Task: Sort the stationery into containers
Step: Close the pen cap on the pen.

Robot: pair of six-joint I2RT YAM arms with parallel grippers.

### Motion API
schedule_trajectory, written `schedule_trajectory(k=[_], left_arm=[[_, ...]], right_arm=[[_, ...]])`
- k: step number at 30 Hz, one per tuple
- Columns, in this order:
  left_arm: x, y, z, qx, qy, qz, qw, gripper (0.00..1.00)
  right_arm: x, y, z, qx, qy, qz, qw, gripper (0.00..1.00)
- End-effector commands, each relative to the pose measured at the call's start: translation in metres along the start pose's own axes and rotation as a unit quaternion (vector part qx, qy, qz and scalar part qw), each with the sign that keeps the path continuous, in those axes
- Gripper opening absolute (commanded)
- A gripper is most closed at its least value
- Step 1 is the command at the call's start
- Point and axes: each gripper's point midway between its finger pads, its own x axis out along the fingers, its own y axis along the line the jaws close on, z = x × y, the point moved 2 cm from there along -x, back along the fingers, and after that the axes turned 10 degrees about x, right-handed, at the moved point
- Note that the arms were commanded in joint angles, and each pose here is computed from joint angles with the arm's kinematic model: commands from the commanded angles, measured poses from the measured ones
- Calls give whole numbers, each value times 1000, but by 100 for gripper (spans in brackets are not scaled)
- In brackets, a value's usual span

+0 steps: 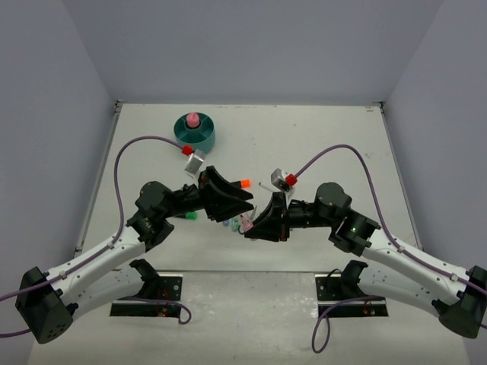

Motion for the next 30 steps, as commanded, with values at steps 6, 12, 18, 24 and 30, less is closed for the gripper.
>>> schedule_trajectory(k=[6, 12, 18, 24, 30], left_arm=[[-2, -21, 14, 11, -22, -42, 999, 7], [-2, -15, 13, 10, -20, -24, 999, 0], [-3, -1, 8, 9, -30, 9, 999, 0], [-2, 9, -4, 1, -18, 20, 1000, 0], [-9, 26, -40, -23, 5, 30, 999, 0]], right_arm=[[2, -8, 21, 6, -37, -47, 998, 0], [4, 0, 31, 20, -53, -35, 998, 0], [5, 12, 57, 29, -92, -35, 995, 0], [8, 33, 97, 18, -133, -21, 991, 0], [23, 49, 155, -9, -157, -35, 987, 0]])
